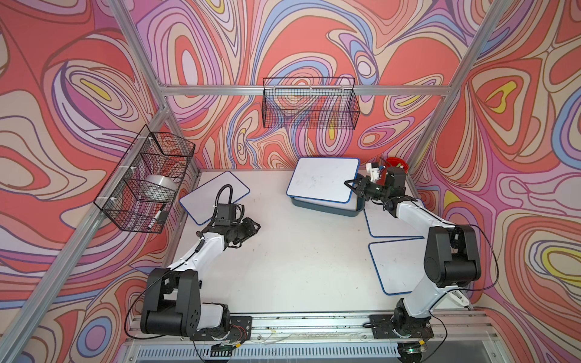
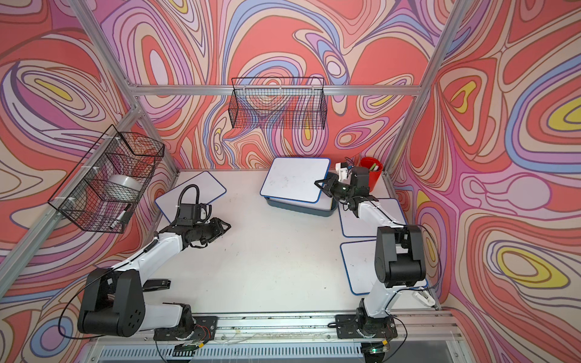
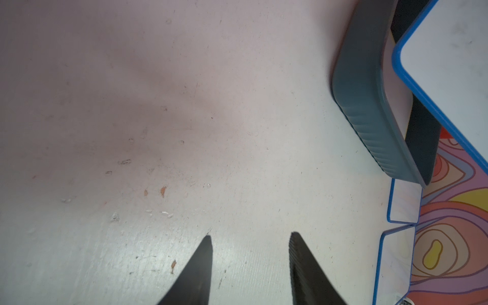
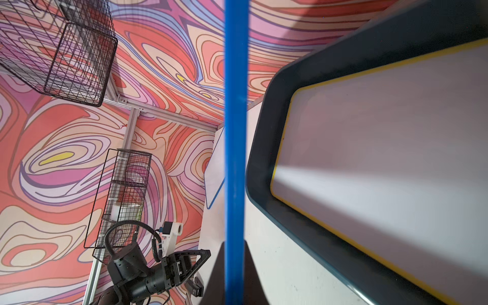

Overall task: Put the whiteboard into the storage box
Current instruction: Place the whiteboard in the storage box.

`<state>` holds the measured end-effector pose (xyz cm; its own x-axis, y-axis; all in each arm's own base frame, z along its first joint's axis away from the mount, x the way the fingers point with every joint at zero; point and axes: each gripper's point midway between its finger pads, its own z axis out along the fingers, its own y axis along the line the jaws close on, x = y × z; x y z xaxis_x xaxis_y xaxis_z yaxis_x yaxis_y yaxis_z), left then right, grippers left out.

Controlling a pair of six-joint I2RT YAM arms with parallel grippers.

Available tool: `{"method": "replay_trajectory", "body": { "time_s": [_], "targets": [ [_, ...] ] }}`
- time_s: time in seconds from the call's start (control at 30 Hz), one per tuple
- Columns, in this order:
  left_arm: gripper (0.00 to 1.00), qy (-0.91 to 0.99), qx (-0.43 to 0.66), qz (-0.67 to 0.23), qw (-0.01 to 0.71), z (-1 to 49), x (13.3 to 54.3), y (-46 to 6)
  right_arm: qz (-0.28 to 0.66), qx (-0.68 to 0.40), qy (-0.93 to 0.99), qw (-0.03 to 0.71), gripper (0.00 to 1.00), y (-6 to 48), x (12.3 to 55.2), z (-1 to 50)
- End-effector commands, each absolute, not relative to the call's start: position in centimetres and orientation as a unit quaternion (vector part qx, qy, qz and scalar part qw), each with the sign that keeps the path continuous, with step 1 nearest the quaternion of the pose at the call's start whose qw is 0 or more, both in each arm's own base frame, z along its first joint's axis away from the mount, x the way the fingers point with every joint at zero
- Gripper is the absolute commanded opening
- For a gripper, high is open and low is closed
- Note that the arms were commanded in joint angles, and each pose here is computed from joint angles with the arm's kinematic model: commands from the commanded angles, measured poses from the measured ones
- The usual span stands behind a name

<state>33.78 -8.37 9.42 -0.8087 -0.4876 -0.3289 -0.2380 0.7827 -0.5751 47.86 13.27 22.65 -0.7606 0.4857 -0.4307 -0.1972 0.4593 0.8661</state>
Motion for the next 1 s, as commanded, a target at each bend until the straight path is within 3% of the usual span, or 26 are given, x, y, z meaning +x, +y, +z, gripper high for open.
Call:
{"method": "replay_trajectory", "body": {
  "time_s": [0.0,0.2,0.57,0.97],
  "targets": [
    [0.44,0.909,-0.201,-0.266,0.25,10.2,34.8,-8.2,0.514,0.061,0.766,0.382,0.0,12.4,49.1,25.9],
    [0.44,0.909,-0.201,-0.265,0.251,10.4,35.0,-8.1,0.478,0.074,0.8,0.355,0.0,11.3,50.1,22.8],
    [0.44,0.907,-0.206,-0.275,0.243,9.9,35.1,-8.5,0.493,0.082,0.815,0.293,0.03,12.0,50.9,17.8],
    [0.44,0.909,-0.205,-0.264,0.248,10.1,35.0,-8.1,0.422,0.09,0.856,0.284,0.28,10.4,51.8,14.8]
  ]
}}
